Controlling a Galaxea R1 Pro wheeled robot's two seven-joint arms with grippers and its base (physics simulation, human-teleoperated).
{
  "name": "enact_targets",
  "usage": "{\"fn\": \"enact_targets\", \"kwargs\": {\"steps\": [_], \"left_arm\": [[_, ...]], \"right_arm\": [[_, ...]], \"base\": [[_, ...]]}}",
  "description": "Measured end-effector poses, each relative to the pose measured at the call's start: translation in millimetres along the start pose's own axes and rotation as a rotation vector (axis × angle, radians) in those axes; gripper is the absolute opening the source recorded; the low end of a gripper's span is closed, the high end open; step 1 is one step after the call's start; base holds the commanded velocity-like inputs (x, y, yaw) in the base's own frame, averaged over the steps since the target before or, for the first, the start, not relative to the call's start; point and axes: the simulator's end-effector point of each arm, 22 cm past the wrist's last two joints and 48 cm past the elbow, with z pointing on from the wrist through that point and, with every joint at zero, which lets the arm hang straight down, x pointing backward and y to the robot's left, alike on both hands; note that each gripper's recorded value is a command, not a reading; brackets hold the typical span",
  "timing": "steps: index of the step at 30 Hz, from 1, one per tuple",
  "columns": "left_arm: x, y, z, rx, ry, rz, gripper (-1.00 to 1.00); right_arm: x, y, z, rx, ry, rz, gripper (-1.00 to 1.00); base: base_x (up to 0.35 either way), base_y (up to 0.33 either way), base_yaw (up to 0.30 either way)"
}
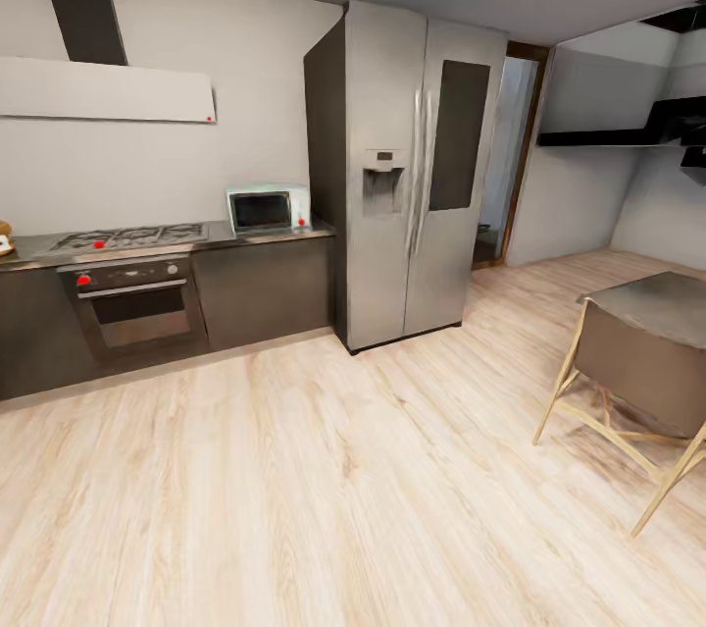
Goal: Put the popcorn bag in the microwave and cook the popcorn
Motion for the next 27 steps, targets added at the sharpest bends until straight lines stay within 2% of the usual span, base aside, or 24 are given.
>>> {"fn": "enact_targets", "kwargs": {"steps": [6, 9, 11, 17, 26, 27], "left_arm": [[-36, -3, -0.9, 0.004, -0.061, 0.008, 1.0], [-40, -1, -1.1, 0.001, -0.068, 0.008, 1.0], [-41, 3, -1.2, -0.004, -0.069, 0.008, 1.0], [-41, 7, -1.4, -0.009, -0.07, 0.008, 1.0], [-41, 7, -1.4, -0.011, -0.071, 0.008, 1.0], [-41, 8, -1.4, -0.011, -0.071, 0.008, 1.0]], "right_arm": [[-30, -23, -1.1, 0.03, -0.068, 0.005, 1.0], [-43, -36, -2.5, 0.048, -0.103, 0.005, 1.0], [-50, -36, -3.2, 0.05, -0.123, 0.006, 1.0], [-58, -37, -4.4, 0.052, -0.158, 0.009, 1.0], [-69, -36, -6.5, 0.05, -0.21, 0.009, 1.0], [-74, -36, -7.6, 0.051, -0.232, 0.008, 1.0]], "base": [[0.0, 0.0, 0.002], [0.0, 0.0, 0.0], [0.07, 0.0, 0.053], [0.293, 0.0, 0.11], [0.342, 0.0, 0.243], [0.343, 0.0, 0.256]]}}
